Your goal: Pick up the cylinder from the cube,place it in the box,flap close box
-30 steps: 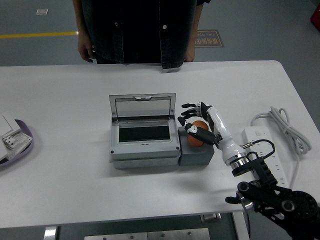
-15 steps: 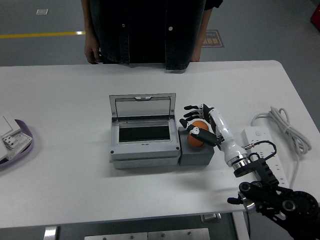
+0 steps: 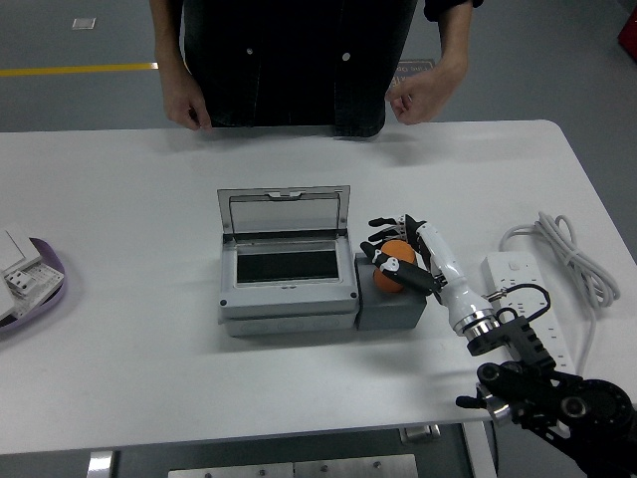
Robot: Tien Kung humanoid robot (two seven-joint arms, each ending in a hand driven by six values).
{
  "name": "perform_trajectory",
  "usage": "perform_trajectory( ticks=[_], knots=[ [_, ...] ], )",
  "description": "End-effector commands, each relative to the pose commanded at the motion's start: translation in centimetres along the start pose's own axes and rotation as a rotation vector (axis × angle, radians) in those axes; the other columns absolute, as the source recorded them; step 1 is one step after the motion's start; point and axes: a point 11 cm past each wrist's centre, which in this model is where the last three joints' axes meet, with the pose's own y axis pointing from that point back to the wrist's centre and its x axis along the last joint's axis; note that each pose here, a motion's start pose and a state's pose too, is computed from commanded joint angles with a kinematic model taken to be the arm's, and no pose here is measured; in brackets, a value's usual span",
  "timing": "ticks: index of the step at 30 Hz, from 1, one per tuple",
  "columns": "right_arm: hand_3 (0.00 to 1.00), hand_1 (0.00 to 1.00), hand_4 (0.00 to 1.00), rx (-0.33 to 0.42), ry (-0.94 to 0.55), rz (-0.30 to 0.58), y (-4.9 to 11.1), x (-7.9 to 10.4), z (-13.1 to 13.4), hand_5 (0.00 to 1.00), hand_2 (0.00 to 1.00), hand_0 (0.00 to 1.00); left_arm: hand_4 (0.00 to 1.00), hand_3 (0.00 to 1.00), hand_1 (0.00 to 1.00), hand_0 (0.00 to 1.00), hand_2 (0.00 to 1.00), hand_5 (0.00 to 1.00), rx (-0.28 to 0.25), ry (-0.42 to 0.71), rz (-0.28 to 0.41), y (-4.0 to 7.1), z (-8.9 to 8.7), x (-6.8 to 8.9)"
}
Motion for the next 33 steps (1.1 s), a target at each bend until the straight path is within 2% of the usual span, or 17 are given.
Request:
perform_trajectory(
  ticks=[6, 7, 12, 13, 18, 19, 24, 25, 30, 31, 33],
  knots=[
    [0.636, 0.503, 0.88, -0.012, 0.012, -0.016, 0.09, -0.13, 0.34, 0.43, 0.537, 0.726, 0.661, 0.591, 0.551, 0.513, 0.564, 0.224, -0.002, -0.002, 0.002, 0.0, 0.06, 0.11],
    [0.638, 0.5, 0.838, -0.013, 0.016, -0.021, 0.11, -0.19, 0.36, 0.339, 0.551, 0.676, 0.658, 0.592, 0.551, 0.513, 0.565, 0.22, -0.003, -0.003, 0.003, 0.0, 0.06, 0.14],
    [0.638, 0.5, 0.838, -0.009, 0.039, -0.051, 0.25, -0.57, 0.25, 0.339, 0.551, 0.676, 0.658, 0.592, 0.551, 0.513, 0.565, 0.22, -0.004, -0.007, 0.007, 0.0, 0.02, 0.33],
    [0.642, 0.498, 0.777, -0.008, 0.042, -0.058, 0.29, -0.65, 0.22, 0.249, 0.561, 0.628, 0.658, 0.592, 0.551, 0.512, 0.565, 0.219, -0.004, -0.008, 0.009, 0.0, -0.01, 0.37],
    [0.642, 0.498, 0.777, -0.007, 0.043, -0.068, 0.34, -0.79, 0.16, 0.249, 0.561, 0.628, 0.658, 0.592, 0.551, 0.512, 0.565, 0.219, -0.004, -0.01, 0.011, -0.01, -0.06, 0.44],
    [0.646, 0.513, 0.719, -0.008, 0.04, -0.067, 0.34, -0.77, 0.16, 0.194, 0.568, 0.594, 0.658, 0.591, 0.551, 0.512, 0.565, 0.222, -0.004, -0.01, 0.011, -0.01, -0.05, 0.43],
    [0.646, 0.513, 0.719, -0.011, 0.03, -0.052, 0.32, -0.51, 0.25, 0.194, 0.568, 0.594, 0.658, 0.591, 0.551, 0.512, 0.565, 0.222, -0.009, -0.008, 0.008, 0.0, 0.06, 0.24],
    [0.645, 0.537, 0.617, -0.011, 0.028, -0.049, 0.32, -0.46, 0.27, 0.138, 0.564, 0.584, 0.657, 0.593, 0.551, 0.511, 0.565, 0.22, -0.01, -0.008, 0.008, 0.0, 0.09, 0.21],
    [0.645, 0.537, 0.617, -0.008, 0.027, -0.038, 0.32, -0.3, 0.2, 0.138, 0.564, 0.584, 0.657, 0.593, 0.551, 0.511, 0.565, 0.22, -0.017, -0.004, 0.008, 0.0, 0.23, 0.16],
    [0.588, 0.538, 0.309, -0.008, 0.027, -0.036, 0.32, -0.28, 0.18, 0.002, 0.519, 0.663, 0.656, 0.594, 0.552, 0.512, 0.565, 0.218, -0.018, -0.003, 0.008, 0.0, 0.24, 0.16],
    [0.588, 0.538, 0.309, -0.005, 0.03, -0.032, 0.33, -0.24, 0.11, 0.002, 0.519, 0.663, 0.656, 0.594, 0.552, 0.512, 0.565, 0.218, -0.019, -0.002, 0.008, 0.0, 0.25, 0.16]
  ],
)
